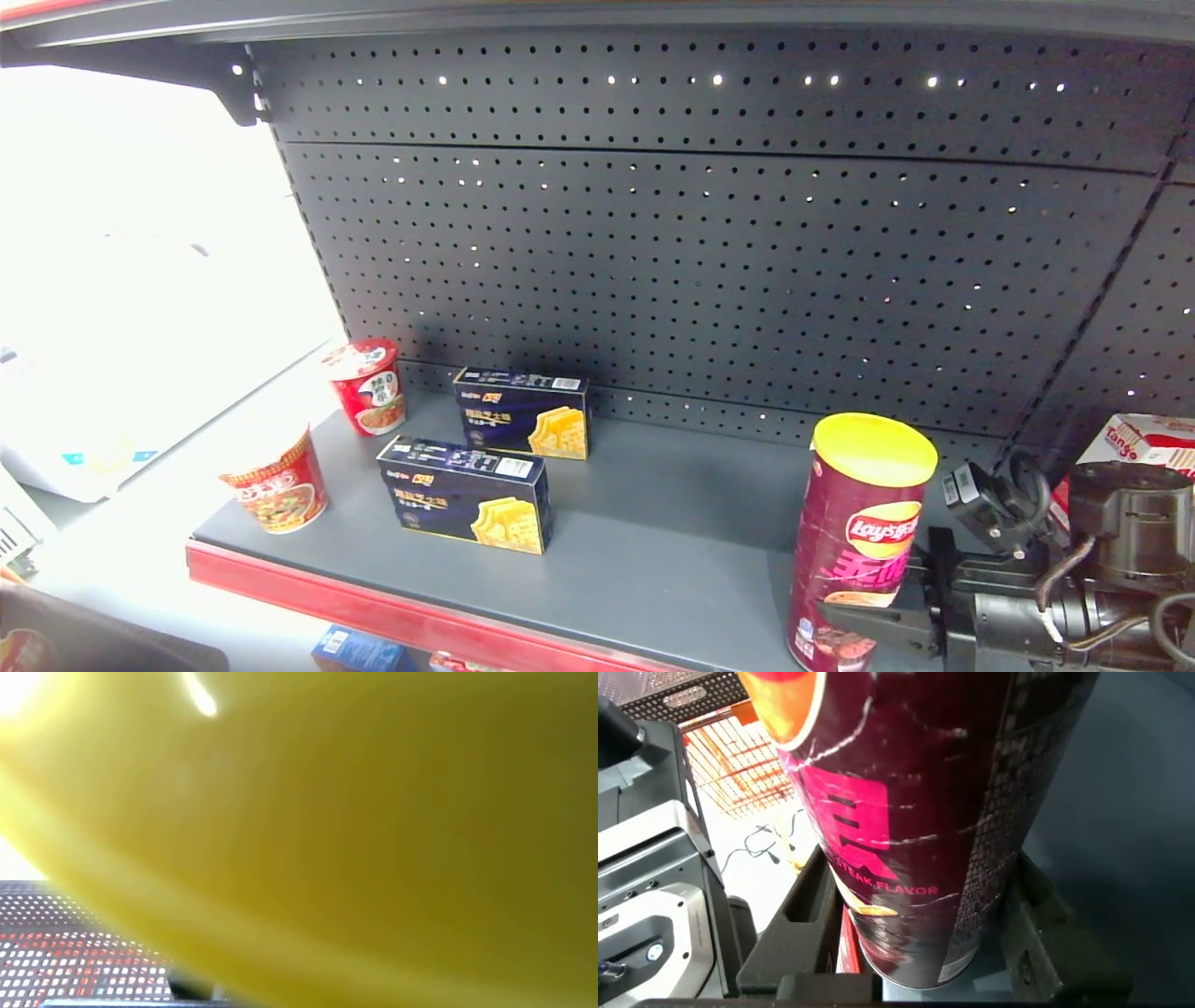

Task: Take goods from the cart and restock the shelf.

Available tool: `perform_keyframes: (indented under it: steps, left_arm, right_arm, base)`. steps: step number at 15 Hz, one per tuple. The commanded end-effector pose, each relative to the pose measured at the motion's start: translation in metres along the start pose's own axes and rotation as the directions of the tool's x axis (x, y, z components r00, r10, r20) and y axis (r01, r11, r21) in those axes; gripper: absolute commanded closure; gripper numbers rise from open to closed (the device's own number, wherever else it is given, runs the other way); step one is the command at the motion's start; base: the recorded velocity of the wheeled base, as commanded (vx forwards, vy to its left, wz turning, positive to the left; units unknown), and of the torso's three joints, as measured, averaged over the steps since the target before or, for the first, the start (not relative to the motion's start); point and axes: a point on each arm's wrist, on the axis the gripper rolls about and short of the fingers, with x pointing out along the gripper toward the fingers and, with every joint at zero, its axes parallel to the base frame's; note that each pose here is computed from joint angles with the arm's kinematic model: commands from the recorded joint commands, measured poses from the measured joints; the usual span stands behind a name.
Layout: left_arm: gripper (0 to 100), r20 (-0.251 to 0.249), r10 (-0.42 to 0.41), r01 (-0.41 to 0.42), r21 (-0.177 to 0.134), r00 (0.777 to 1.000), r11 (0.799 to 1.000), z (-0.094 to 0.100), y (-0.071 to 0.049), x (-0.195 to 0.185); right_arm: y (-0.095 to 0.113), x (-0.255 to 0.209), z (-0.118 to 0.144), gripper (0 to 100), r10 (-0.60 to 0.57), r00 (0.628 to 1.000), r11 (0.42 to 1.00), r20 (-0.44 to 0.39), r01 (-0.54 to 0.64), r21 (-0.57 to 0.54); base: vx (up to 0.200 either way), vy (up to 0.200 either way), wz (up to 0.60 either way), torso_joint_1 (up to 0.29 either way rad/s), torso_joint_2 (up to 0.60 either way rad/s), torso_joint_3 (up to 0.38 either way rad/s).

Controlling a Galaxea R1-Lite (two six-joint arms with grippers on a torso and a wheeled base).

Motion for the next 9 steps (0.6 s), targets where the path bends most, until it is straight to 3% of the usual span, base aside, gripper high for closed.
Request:
perform_keyframes:
  steps: [1, 9]
  left_arm:
    - [100, -0.004, 0.000, 0.000, -0.001, 1.000, 1.000, -0.001, 0.000, 0.001]
    - [100, -0.009, 0.001, -0.001, 0.000, 1.000, 1.000, -0.002, 0.000, 0.001]
  right_arm:
    - [-0.002, 0.006, -0.003, 100, 0.011, 1.000, 1.000, -0.011, -0.011, 0.010]
    - [-0.012, 0.015, 0.004, 100, 0.012, 1.000, 1.000, 0.007, -0.011, -0.012]
  base:
    - [0.000, 0.000, 0.00, 0.000, 0.00, 0.000]
    - [0.000, 0.000, 0.00, 0.000, 0.00, 0.000]
